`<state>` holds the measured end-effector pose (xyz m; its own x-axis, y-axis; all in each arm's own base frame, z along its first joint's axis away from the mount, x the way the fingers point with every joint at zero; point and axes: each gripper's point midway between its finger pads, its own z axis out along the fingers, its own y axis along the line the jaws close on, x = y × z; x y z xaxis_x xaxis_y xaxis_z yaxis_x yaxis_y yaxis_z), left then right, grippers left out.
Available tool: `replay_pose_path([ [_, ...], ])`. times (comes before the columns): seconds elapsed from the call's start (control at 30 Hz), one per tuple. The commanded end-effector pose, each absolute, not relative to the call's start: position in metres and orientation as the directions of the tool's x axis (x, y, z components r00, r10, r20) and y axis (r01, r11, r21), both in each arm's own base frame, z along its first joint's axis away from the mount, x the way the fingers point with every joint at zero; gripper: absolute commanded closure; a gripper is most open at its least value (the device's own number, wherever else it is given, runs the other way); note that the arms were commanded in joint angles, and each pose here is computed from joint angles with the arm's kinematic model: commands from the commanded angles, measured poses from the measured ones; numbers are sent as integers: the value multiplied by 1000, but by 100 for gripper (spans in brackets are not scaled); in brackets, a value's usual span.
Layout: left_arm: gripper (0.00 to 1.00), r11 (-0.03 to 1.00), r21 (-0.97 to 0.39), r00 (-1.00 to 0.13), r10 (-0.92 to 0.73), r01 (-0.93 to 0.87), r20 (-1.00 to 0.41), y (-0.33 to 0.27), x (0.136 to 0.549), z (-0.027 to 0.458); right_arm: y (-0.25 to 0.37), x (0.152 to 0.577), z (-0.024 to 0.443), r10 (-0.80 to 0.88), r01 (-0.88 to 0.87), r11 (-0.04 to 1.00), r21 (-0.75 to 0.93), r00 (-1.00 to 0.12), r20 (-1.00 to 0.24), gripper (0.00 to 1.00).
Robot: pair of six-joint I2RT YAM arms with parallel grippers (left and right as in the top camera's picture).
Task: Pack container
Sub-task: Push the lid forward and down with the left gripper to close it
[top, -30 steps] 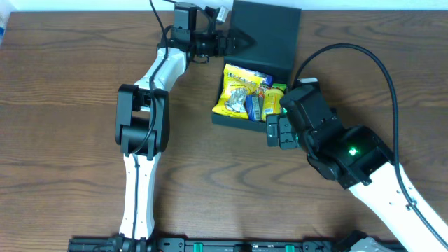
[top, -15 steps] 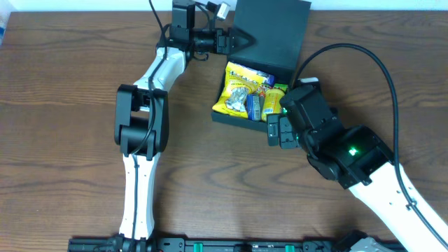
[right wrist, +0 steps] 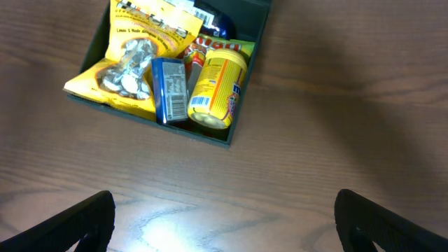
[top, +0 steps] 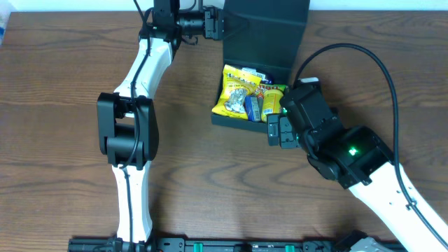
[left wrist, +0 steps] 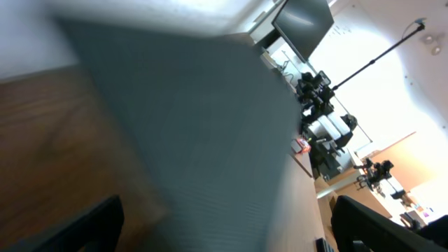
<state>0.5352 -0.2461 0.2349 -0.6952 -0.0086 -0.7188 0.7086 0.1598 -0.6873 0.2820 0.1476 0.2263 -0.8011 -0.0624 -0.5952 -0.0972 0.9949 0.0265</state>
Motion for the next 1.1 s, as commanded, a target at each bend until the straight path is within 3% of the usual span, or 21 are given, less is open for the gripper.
replay_pose_path([
  [0.0, 4, 121, -655, -660, 4, 746, -751, -243, 529, 250, 144, 286, 228, -60, -83, 996, 10, -793, -606, 1],
  [0.27, 4, 36, -671, -672, 35, 741, -740, -241, 513, 261, 145, 288, 230, -55, -83, 996, 17, -787, -615, 1],
  [0.53, 4, 64, -700, -702, 31, 711, -711, -235, 507, 271, 146, 288, 230, -55, -83, 996, 18, -786, -616, 1],
  [0.63, 4, 139, -713, -722, 27, 688, -691, -228, 506, 266, 146, 288, 230, -55, -83, 996, 18, -786, -616, 1],
  [0.7, 4, 275, -699, -735, 47, 661, -677, -219, 503, 252, 146, 288, 230, -55, -83, 996, 18, -786, -615, 1],
  [0.77, 4, 343, -660, -723, 95, 669, -684, -213, 491, 247, 146, 288, 230, -55, -84, 996, 18, -786, -615, 1],
  [1.07, 4, 486, -594, -745, 207, 641, -634, -197, 447, 256, 147, 290, 232, -50, -83, 996, 24, -781, -623, 1],
])
